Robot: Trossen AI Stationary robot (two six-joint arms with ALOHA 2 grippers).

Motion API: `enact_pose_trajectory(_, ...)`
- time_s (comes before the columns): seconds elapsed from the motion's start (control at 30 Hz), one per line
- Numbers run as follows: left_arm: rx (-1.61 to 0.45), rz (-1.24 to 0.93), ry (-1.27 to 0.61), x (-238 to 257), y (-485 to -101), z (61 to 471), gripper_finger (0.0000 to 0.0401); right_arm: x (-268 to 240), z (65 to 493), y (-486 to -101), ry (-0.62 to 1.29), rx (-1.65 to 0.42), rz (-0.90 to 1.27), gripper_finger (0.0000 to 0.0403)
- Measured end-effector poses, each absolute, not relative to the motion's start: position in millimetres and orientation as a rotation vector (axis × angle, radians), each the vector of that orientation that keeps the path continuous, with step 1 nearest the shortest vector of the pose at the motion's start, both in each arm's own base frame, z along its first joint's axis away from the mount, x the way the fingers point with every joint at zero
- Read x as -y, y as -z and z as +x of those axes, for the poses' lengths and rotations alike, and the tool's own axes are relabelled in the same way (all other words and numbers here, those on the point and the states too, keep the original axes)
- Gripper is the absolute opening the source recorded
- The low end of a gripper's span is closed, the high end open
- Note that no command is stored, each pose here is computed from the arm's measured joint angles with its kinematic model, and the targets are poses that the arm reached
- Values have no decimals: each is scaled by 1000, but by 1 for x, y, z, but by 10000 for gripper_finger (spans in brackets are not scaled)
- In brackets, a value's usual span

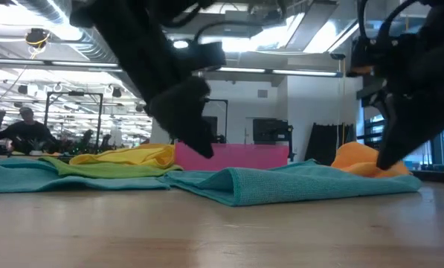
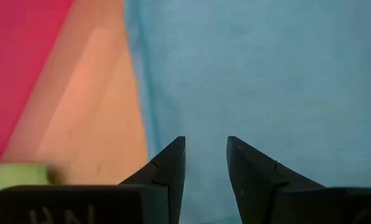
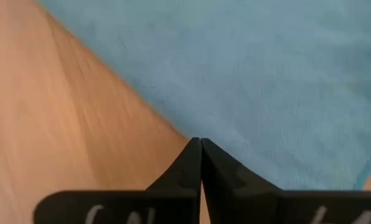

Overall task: Roll microfiber towels into tight, uniform cylinder then place into a basket
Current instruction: Fold the right blue microfiber towel

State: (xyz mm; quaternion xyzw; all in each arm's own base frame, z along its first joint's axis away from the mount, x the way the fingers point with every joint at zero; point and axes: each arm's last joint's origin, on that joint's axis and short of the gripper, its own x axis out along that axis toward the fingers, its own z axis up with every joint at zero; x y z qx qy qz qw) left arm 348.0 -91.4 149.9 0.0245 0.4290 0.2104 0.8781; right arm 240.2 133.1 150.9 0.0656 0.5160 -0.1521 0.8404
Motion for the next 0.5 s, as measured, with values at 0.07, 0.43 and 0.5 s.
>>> enact_pose_trajectory(0.07, -907, 60, -464, 87, -147, 348, 106, -136, 247, -154, 302, -1009, 141, 4)
enact_pose_trajectory(0.43, -963, -35, -414, 81, -137, 352, 106, -142, 266, -158, 136, -899, 147, 5)
enact_pose_trajectory(0.5, -986, -85, -367, 84, -136, 351, 106, -141, 263, -156, 154, -932, 136, 4)
